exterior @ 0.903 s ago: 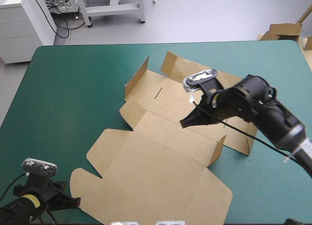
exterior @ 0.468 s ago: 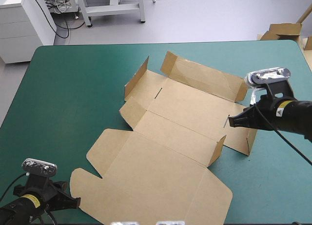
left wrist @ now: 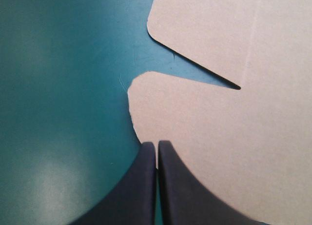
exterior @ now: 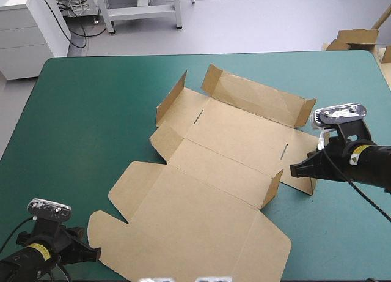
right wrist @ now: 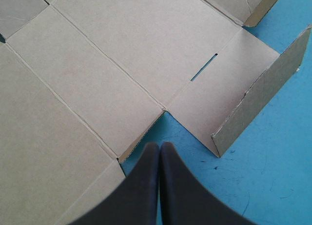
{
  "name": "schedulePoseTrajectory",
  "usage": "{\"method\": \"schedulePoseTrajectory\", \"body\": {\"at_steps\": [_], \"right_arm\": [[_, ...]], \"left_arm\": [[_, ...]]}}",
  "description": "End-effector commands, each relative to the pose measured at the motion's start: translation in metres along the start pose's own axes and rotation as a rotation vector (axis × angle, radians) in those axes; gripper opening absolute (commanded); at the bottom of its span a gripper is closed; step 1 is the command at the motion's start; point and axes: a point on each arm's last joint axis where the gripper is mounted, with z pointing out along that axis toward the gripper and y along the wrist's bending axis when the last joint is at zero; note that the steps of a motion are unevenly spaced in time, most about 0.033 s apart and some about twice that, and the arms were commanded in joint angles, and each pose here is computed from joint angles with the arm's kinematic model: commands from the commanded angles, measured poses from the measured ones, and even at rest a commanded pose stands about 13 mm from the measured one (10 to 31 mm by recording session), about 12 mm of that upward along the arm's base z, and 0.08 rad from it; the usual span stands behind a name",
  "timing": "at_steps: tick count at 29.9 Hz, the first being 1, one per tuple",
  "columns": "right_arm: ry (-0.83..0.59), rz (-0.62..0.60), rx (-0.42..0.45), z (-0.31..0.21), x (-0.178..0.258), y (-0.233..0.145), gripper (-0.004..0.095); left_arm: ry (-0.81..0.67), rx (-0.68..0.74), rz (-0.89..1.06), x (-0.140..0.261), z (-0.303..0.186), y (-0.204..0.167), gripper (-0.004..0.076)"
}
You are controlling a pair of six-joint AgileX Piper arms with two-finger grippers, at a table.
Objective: Fold the box
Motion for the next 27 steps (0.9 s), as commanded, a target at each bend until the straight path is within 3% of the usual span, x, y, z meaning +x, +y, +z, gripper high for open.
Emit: {"method": "schedulePoseTrajectory", "body": {"at_steps": [1, 15, 20, 23, 27], "right_arm": [[-0.081, -0.004, -0.002, -0.0090, -0.0061, 0.0002, -0.0021], [-0.083, -0.014, 0.005, -0.0091, -0.0062, -0.0004, -0.0020], [-0.081, 0.046, 0.026, -0.0085, -0.0059, -0.0026, -0.0012], [-0.084, 0.064, 0.054, -0.0086, -0.0060, -0.0052, 0.0062], [-0.084, 0.065, 0.058, -0.0086, -0.0060, -0.0056, 0.0293]], "left_arm": [[-0.059, 0.005, -0.004, -0.0096, -0.0041, -0.0004, -0.0008], [-0.059, 0.005, -0.004, -0.0096, -0.0041, -0.0004, -0.0008], [-0.059, 0.005, -0.004, -0.0096, -0.0041, -0.0004, -0.0008], [-0.059, 0.005, -0.004, -0.0096, -0.0041, -0.0004, -0.0008], [-0.059, 0.005, -0.004, -0.0096, -0.0041, -0.0004, -0.0008]]}}
